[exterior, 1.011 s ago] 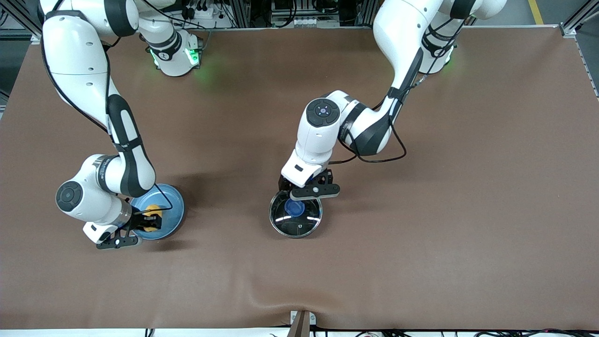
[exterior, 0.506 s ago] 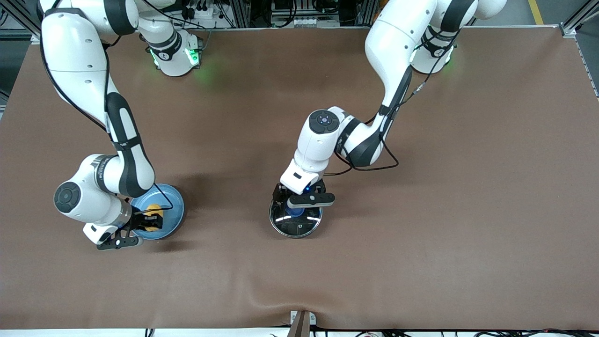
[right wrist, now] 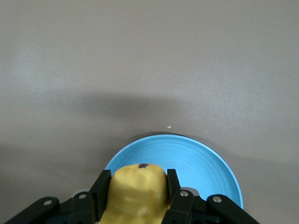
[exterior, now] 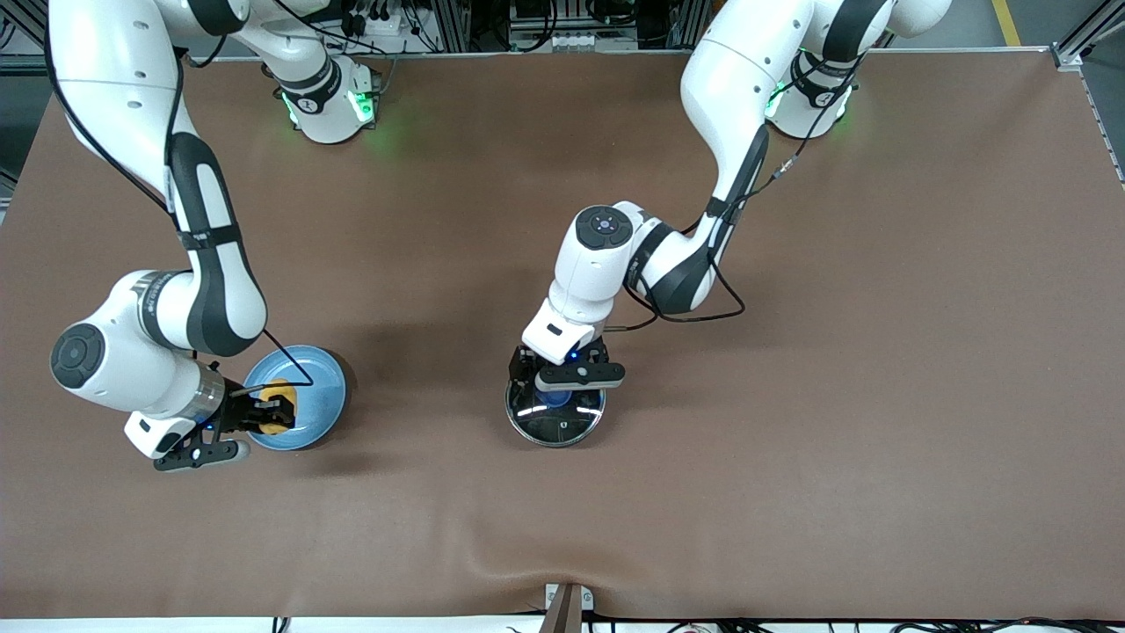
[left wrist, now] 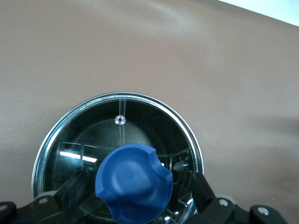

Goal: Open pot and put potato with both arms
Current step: 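Lift the potato with the right gripper while the left gripper lifts the lid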

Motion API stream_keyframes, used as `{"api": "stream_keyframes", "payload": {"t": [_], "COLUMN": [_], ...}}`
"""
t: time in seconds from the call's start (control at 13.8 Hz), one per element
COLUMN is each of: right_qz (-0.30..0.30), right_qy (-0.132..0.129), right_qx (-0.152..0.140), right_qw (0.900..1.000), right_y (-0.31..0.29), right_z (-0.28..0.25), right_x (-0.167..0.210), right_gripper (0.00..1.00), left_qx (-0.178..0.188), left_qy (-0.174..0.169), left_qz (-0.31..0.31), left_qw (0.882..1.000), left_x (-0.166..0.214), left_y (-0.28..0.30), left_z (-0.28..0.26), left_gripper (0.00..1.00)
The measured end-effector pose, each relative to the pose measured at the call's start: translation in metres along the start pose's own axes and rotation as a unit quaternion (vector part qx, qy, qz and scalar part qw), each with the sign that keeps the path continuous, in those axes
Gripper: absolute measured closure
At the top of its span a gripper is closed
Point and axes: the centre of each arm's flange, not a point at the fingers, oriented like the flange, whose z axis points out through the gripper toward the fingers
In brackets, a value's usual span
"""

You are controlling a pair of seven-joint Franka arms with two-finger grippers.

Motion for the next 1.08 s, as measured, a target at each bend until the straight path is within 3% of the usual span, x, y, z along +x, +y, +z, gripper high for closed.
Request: {"api": "stream_keyframes", "payload": {"t": [0.36, 0.43, 0.65, 1.08], "right_qz": [0.004, 0.007, 0.010, 0.034], "right_qy": [0.003, 0.004, 0.008, 0.014], "right_qx": [0.007, 0.008, 0.014, 0.023], "right_qw": [1.000, 1.000, 1.000, 0.999], "right_y": [-0.034, -0.043, -0.076, -0.140], "right_z": [-0.011, -0.015, -0.027, -0.041], "right_x": [0.005, 0.006, 0.008, 0.007], "right_gripper": [0.47, 0.47, 0.47, 0.47], "left_qx": [0.007, 0.008, 0.007, -0.001], "left_qy": [0.004, 0.004, 0.005, 0.012], "left_qz": [0.007, 0.007, -0.004, -0.011], "left_qw": [1.000, 1.000, 1.000, 1.000], "left_x": [-0.005, -0.005, -0.004, 0.001], "left_y": [0.000, 0.000, 0.001, 0.008], "left_z": [0.005, 0.005, 0.004, -0.006], "left_gripper": [0.00, 0.06, 0.38, 0.39]}}
